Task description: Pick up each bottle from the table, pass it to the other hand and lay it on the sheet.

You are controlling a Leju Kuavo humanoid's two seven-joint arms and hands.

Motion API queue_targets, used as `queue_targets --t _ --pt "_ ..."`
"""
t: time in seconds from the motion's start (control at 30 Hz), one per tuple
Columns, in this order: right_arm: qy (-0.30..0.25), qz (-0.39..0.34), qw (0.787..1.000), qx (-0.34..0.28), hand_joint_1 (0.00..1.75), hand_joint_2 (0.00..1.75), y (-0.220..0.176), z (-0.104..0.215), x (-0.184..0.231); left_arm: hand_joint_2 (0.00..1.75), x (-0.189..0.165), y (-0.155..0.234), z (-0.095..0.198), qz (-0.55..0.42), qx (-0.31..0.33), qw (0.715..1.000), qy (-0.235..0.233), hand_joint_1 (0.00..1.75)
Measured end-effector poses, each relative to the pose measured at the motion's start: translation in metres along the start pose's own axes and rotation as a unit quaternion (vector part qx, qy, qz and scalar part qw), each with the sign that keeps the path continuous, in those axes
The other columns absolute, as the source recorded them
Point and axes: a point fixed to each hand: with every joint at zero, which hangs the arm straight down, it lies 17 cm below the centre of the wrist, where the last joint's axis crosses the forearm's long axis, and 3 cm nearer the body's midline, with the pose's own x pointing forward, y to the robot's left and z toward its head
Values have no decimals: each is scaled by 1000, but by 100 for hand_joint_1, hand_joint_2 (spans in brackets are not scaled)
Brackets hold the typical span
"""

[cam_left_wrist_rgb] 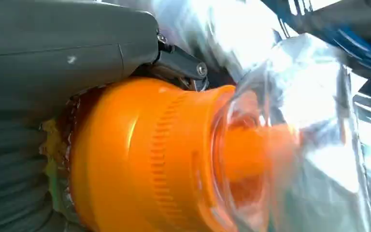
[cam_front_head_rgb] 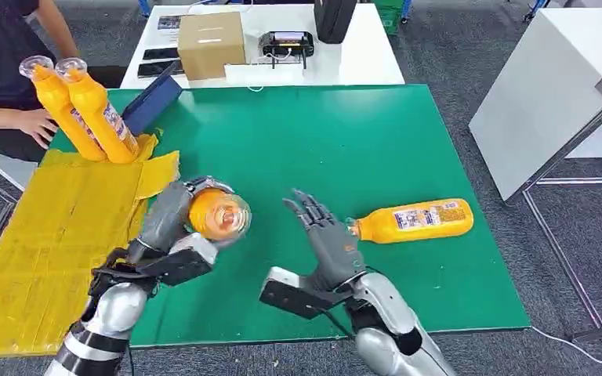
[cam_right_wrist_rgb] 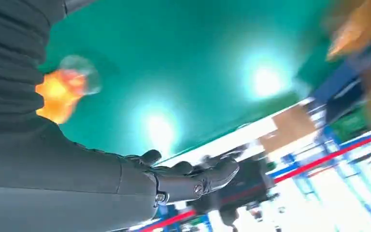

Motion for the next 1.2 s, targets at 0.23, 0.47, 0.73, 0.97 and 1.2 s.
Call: queue_targets --t 0.23,0.47,0.73,0.97,1.2 --pt "37 0 999 -27 0 175 -25 12 -33 175 -19 6 0 -86 4 996 3 175" --pt "77 -14 996 -44 0 175 -41 33 -67 175 -60 3 7 -270 -15 962 30 175" --pt "116 3 991 -70 0 175 -79 65 -122 175 -171 -63 56 -320 -189 923 97 175" --pt "134 36 987 -76 0 175 -99 73 -147 175 -239 -94 98 -310 -299 889 157 175" --pt "148 54 984 -78 0 175 -120 77 -168 0 -278 -87 114 -300 -329 873 197 0"
